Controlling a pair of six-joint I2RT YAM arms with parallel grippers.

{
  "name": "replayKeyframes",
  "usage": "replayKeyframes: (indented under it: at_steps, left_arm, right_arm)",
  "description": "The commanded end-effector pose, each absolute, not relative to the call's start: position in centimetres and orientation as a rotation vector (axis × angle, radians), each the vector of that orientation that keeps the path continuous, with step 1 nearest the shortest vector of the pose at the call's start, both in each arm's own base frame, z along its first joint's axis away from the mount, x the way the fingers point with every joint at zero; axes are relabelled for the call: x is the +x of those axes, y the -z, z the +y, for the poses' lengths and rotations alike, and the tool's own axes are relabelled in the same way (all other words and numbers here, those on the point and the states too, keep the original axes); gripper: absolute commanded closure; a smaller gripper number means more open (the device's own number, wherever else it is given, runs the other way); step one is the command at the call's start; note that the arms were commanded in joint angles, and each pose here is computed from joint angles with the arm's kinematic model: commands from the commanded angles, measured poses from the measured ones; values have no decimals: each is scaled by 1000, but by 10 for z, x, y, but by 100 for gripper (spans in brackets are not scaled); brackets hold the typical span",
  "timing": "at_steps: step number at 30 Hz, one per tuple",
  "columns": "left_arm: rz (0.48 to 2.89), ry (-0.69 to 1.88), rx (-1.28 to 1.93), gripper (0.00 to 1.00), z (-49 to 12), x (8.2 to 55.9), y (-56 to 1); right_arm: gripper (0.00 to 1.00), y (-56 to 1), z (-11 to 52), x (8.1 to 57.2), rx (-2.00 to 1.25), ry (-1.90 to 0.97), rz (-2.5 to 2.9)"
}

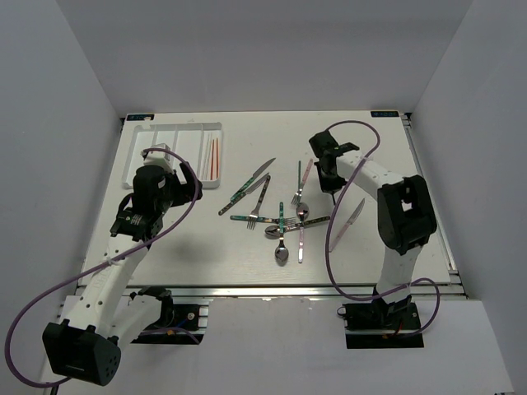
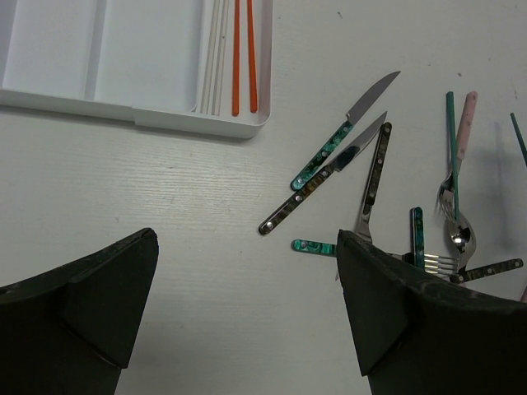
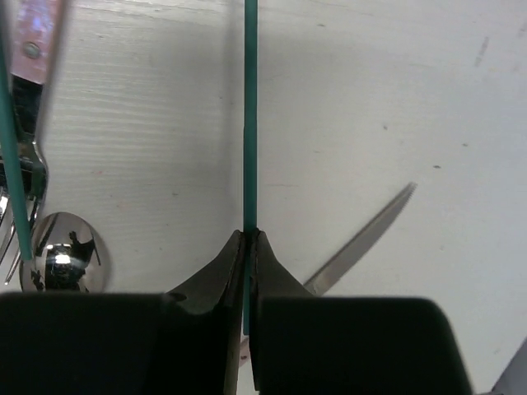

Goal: Sort the eating utensils into containers

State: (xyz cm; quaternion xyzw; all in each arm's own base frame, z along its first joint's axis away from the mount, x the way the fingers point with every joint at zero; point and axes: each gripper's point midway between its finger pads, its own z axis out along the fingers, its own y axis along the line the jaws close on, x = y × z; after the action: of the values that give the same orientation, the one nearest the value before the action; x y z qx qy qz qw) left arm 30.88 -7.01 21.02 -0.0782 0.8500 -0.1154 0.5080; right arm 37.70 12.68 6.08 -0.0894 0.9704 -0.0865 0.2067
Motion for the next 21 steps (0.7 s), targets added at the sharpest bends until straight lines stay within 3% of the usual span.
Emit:
replayKeyframes:
  at_steps: [1, 6, 9, 12, 13, 15, 21]
  left_arm:
    - [2016, 308, -170, 2, -75, 310, -222]
    - [2011, 337, -170, 2, -79, 310, -225]
    - [2000, 533, -137, 2, -108, 310, -233]
    - [1884, 1003, -87, 2, -168, 301, -255]
    - [1678, 1136, -33, 2, -182, 303, -296]
    - [1633, 1369, -93, 2, -206, 291, -299]
    - [1667, 1335, -114, 2, -249, 314, -294]
  right_arm:
    - [100, -116, 113, 388, -166, 312, 2577]
    - [100, -143, 115, 385, -124, 263, 2534]
    - [100, -160, 154, 379, -182, -46, 2482]
    - [100, -202, 223, 365, -308, -514, 2302]
    - [100, -210, 235, 348, -341, -639, 2250]
    - [100, -236, 270, 322, -370, -924, 2145]
    - [100, -285, 314, 292, -375, -1205, 1930]
